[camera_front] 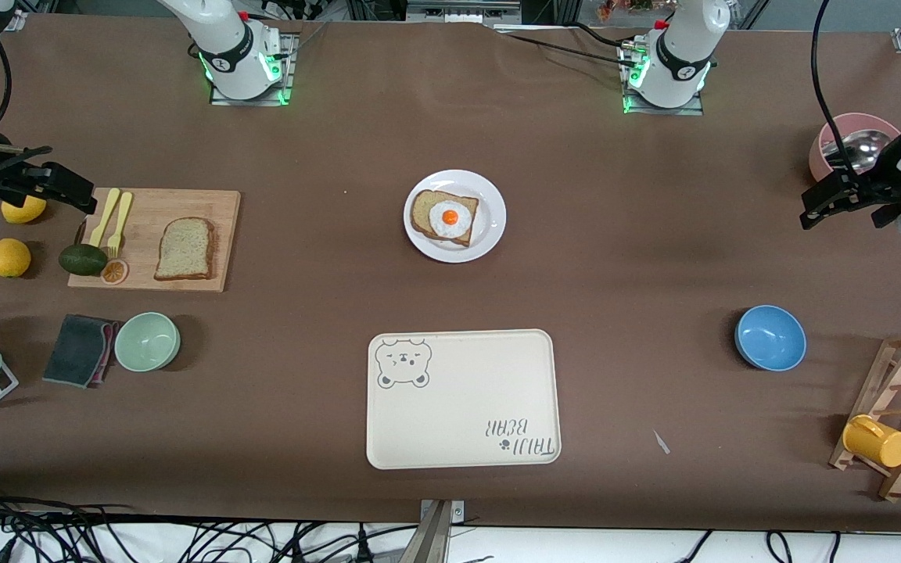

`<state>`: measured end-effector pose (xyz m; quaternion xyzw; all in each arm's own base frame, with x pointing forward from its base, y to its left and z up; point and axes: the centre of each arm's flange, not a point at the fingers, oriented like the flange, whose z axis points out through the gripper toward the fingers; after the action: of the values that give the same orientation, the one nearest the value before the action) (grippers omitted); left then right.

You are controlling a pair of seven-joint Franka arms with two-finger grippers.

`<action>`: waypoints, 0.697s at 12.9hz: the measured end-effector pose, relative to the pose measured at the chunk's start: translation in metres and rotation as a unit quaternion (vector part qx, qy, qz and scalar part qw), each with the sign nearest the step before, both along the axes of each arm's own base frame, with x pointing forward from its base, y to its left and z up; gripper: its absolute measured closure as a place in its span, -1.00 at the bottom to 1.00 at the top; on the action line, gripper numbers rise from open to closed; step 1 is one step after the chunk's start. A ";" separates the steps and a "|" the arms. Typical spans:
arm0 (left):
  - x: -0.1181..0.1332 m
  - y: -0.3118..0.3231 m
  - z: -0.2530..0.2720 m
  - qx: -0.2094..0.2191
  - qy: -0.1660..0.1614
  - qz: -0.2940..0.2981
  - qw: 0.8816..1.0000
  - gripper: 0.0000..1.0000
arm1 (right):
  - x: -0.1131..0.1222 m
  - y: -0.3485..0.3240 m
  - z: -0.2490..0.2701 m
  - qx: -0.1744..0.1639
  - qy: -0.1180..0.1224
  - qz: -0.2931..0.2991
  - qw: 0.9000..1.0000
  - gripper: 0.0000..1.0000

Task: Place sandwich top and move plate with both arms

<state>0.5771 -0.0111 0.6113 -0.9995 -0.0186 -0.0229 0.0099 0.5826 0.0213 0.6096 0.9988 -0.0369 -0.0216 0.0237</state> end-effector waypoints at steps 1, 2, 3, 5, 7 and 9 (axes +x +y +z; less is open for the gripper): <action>0.000 0.000 0.000 0.000 0.000 0.000 1.000 -1.00 | 0.000 0.000 0.000 0.000 0.000 0.000 1.000 -1.00; 0.000 0.000 0.000 0.000 0.000 0.000 1.000 -1.00 | 0.000 0.000 0.000 0.000 -0.001 0.000 1.000 -1.00; 0.000 0.000 0.000 0.000 0.000 0.000 1.000 -1.00 | 0.000 0.000 0.000 0.000 0.000 -0.001 1.000 -1.00; 0.000 0.000 0.000 0.000 0.000 0.000 1.000 -1.00 | 0.001 0.000 -0.001 0.000 0.000 -0.001 1.000 -1.00; 0.000 0.001 0.000 0.000 0.000 0.001 1.000 -1.00 | 0.002 0.000 -0.002 0.000 -0.001 -0.002 1.000 -1.00; 0.000 0.001 0.000 0.000 0.000 0.001 1.000 -1.00 | 0.003 0.000 -0.007 -0.001 0.003 -0.002 1.000 -1.00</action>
<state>0.5771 -0.0102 0.6115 -0.9995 -0.0194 -0.0231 0.0100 0.5856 0.0216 0.6031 0.9986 -0.0388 -0.0247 0.0243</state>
